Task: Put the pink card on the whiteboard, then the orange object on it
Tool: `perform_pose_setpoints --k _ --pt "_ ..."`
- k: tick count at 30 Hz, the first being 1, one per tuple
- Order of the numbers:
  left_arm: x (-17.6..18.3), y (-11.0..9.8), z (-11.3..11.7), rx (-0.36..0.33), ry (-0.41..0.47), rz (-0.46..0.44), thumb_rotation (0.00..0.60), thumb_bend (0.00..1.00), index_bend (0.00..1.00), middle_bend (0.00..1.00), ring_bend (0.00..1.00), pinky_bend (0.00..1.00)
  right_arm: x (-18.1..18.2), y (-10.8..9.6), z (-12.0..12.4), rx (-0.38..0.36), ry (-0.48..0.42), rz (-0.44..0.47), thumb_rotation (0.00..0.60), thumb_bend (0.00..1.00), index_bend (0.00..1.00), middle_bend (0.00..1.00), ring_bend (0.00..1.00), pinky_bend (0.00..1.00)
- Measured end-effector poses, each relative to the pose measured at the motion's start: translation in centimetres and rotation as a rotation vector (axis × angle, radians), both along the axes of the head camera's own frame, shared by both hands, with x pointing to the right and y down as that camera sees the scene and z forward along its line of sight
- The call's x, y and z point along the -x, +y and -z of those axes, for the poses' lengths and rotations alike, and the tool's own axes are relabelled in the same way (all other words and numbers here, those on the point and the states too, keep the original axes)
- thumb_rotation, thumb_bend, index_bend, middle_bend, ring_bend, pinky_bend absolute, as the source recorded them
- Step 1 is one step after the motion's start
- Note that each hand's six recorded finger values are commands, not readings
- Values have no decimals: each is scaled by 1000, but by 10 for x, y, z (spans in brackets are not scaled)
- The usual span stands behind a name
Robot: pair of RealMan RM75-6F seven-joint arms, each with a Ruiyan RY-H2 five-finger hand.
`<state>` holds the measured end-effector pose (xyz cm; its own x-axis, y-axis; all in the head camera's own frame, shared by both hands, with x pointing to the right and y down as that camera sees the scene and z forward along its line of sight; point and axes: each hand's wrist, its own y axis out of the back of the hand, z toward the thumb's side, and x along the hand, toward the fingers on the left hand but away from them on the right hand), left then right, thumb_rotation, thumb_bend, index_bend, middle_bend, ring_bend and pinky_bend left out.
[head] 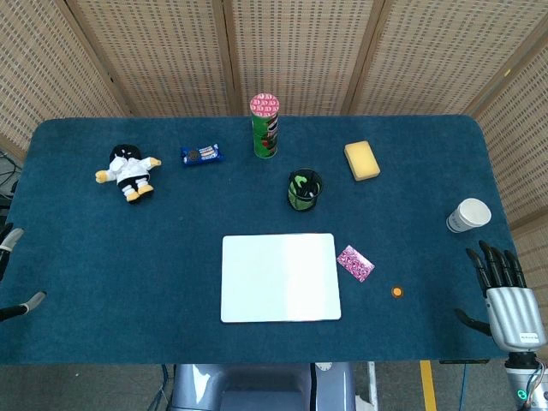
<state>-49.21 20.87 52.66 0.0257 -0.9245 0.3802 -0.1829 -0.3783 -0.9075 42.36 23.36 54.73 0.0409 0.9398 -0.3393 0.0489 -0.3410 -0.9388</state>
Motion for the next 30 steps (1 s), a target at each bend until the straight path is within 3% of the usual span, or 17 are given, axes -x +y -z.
perform_pose_setpoints --k 16,22,30 --pt "0 -1 -1 3 2 -3 600 0 0 0 0 0 14 -5 -10 25 -26 60 600 0 28 0 0 0" --pt "0 -4 -2 6 -1 1 600 0 0 0 0 0 46 -27 -27 74 -69 181 600 0 41 0 0 0" --pt "2 -6 -7 16 -18 17 600 0 0 0 0 0 114 -64 -59 179 -108 416 600 0 54 0 0 0"
